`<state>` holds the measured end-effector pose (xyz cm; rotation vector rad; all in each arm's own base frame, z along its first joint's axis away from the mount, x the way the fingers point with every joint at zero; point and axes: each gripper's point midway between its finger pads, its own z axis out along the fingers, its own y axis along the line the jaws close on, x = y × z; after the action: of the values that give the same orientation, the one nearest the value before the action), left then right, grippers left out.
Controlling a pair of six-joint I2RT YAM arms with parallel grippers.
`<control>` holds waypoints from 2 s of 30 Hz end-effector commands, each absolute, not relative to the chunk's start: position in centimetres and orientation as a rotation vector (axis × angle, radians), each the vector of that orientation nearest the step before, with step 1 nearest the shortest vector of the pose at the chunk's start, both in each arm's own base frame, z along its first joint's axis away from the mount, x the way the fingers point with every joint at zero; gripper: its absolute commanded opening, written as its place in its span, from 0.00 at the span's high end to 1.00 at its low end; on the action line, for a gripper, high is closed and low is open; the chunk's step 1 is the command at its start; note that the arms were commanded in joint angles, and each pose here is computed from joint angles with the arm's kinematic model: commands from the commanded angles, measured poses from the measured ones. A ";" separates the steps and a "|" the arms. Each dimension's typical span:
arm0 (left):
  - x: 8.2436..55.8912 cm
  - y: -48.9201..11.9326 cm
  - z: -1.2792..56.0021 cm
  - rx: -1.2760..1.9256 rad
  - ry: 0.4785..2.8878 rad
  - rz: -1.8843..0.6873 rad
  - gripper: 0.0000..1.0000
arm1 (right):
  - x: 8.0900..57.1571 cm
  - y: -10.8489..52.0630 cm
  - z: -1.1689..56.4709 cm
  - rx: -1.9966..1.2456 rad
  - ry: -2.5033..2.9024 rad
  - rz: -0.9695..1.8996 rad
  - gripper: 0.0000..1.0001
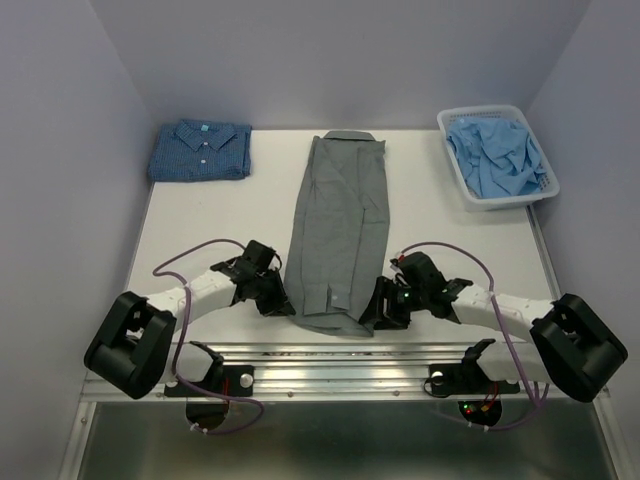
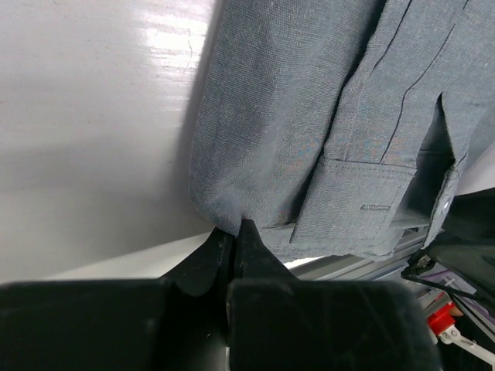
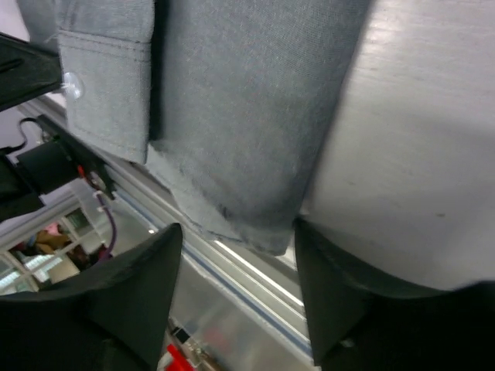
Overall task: Fold and stack the long sleeve shirts
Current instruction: Fold the shirt
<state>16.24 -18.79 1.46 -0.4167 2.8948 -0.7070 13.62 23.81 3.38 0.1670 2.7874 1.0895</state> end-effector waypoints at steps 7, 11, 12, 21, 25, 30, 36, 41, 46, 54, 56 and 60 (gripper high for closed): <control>14.8 -19.6 2.0 -0.414 2.888 -0.817 1.00 | 12.0 22.6 0.1 0.191 2.931 0.950 0.63; 14.6 -20.1 2.6 -0.410 2.885 -0.860 1.00 | 13.4 22.1 0.5 0.143 2.898 0.849 0.90; 14.7 -20.3 3.0 -0.410 2.880 -0.878 1.00 | 14.0 22.2 1.1 0.110 2.869 0.843 0.99; 18.1 -22.1 9.0 -0.326 2.767 -0.928 1.00 | 18.6 21.6 8.1 0.028 2.639 0.714 0.99; 21.0 -22.6 12.1 -0.272 2.705 -0.868 1.00 | 21.8 22.5 11.1 0.029 2.535 0.679 0.99; 26.3 -23.2 15.8 -0.195 2.612 -0.819 1.00 | 26.7 22.6 15.2 0.050 2.385 0.572 0.99; 33.5 -23.9 18.8 -0.203 2.502 -0.820 1.00 | 32.0 21.6 16.2 0.118 2.322 0.479 0.99; 37.7 -25.6 18.8 -0.177 2.497 -0.842 1.00 | 37.7 21.2 17.7 0.168 2.238 0.490 0.99; 41.4 -26.1 20.0 -0.178 2.462 -0.831 1.00 | 41.2 21.3 17.7 0.157 2.233 0.523 0.99; 46.3 -26.4 17.8 -0.185 2.480 -0.784 1.00 | 45.6 21.4 15.6 0.158 2.242 0.508 0.99; 46.9 -26.4 17.2 -0.198 2.487 -0.781 1.00 | 46.7 21.3 14.5 0.165 2.264 0.525 0.99; 47.9 -25.6 13.8 -0.254 2.560 -0.718 1.00 | 48.5 21.6 12.8 0.172 2.287 0.521 0.99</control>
<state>47.04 -26.56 14.00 -0.2438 2.5459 -0.7634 45.57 20.89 11.13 0.1932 2.3644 0.4712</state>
